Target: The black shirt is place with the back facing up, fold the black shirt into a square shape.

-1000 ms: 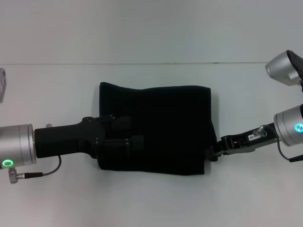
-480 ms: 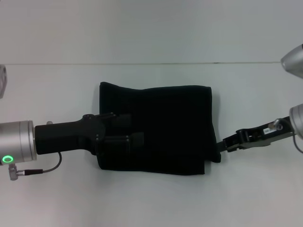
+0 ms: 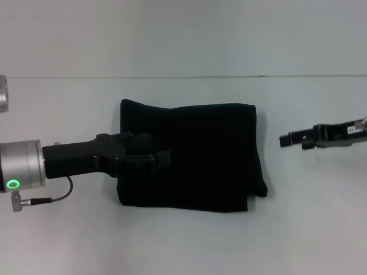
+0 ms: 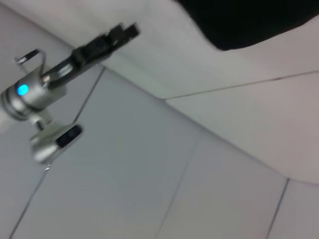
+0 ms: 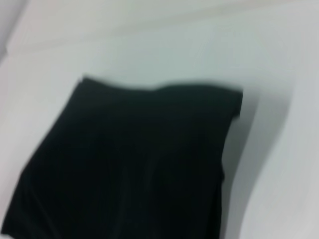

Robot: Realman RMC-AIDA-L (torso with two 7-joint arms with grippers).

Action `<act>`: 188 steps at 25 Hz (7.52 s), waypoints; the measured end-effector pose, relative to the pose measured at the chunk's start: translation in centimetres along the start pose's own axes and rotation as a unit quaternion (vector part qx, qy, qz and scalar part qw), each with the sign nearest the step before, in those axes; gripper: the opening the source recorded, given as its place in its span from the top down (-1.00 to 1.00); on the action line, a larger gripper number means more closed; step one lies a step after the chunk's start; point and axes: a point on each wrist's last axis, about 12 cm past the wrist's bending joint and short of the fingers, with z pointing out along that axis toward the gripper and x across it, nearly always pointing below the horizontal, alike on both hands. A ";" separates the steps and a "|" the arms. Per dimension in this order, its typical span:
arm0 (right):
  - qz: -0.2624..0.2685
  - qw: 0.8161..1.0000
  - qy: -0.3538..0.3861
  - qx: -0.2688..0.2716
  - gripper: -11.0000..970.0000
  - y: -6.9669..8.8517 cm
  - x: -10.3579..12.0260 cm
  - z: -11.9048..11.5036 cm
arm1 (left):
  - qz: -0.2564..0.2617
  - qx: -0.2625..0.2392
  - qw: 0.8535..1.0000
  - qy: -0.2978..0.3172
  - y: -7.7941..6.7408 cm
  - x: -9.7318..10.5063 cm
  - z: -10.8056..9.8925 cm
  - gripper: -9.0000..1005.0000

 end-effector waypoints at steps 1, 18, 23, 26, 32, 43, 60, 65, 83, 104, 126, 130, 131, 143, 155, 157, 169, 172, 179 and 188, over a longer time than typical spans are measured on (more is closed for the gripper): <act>-0.002 1.000 -0.010 -0.001 -0.59 -0.1 -0.1 -0.1 | 0.000 -0.008 1.000 0.005 0.2 0.0 0.2 -0.75; -0.017 0.997 -0.074 -0.001 -0.57 -0.1 -1.1 0.4 | 0.040 -0.120 0.986 0.105 2.7 0.6 5.2 -0.74; -0.016 0.997 -0.074 -0.001 -0.57 0.0 -1.1 0.5 | 0.033 -0.123 0.985 0.118 2.9 1.4 4.1 -0.74; -0.016 0.997 -0.074 -0.001 -0.57 0.0 -1.2 0.5 | 0.027 -0.121 0.985 0.120 2.9 1.8 3.1 -0.74; -0.020 0.997 -0.077 0.001 -0.57 0.3 -1.6 0.6 | 0.027 -0.099 0.986 0.134 2.5 1.9 1.9 -0.74; -0.035 0.996 -0.069 0.037 -0.57 2.6 -2.7 5.6 | 0.044 -0.013 0.995 0.084 0.7 -0.8 1.0 -0.74; 0.002 1.000 0.022 -0.015 -0.57 3.0 -0.9 4.6 | 0.017 -0.054 0.998 0.040 1.4 -0.4 -1.5 -0.74; 0.009 0.998 0.055 -0.012 -0.57 3.0 0.4 5.2 | 0.013 -0.057 0.998 0.035 1.4 -0.1 -2.0 -0.74; 0.014 0.997 0.063 -0.040 -0.36 4.9 2.1 7.7 | 0.019 -0.061 0.997 0.032 1.4 0.1 -2.0 -0.74; 0.043 0.998 0.009 -0.053 0.74 3.4 4.1 7.7 | 0.022 -0.071 0.997 0.035 1.7 0.0 -2.0 -0.74; 0.063 0.996 -0.022 -0.060 0.93 2.0 6.1 6.4 | 0.023 -0.073 0.996 0.036 1.8 -0.1 -1.9 -0.74; 0.073 0.995 -0.036 -0.061 0.93 1.6 6.7 5.9 | 0.023 -0.075 0.996 0.036 1.8 -0.1 -1.9 -0.74; 0.076 0.994 -0.040 -0.064 0.93 1.4 6.9 5.8 | 0.023 -0.075 0.996 0.036 1.8 -0.1 -1.9 -0.74; 0.093 0.990 -0.068 -0.077 0.93 0.5 8.5 5.0 | 0.024 -0.075 0.996 0.036 1.9 -0.3 -1.9 -0.74; 0.106 0.986 -0.088 -0.091 0.93 0.2 9.6 4.7 | 0.029 -0.076 0.996 0.036 2.0 -0.6 -1.9 -0.74; 0.109 0.986 -0.087 -0.091 0.93 0.1 9.8 4.7 | 0.030 -0.075 0.996 0.036 2.0 -0.6 -1.8 -0.74; 0.101 0.986 -0.079 -0.106 0.93 0.4 10.7 4.9 | 0.031 -0.074 0.996 0.036 2.0 -0.7 -1.7 -0.74; 0.100 0.985 -0.084 -0.116 0.93 0.6 10.7 4.8 | 0.032 -0.074 0.996 0.034 2.0 -0.8 -1.7 -0.74; 0.118 0.980 -0.103 -0.120 0.83 -0.3 10.8 3.5 | 0.034 -0.076 0.996 0.034 2.1 -1.0 -1.9 -0.74; 0.143 0.978 -0.110 -0.107 0.60 -2.3 11.3 1.2 | 0.038 -0.074 0.996 0.032 2.1 -1.5 -1.7 -0.74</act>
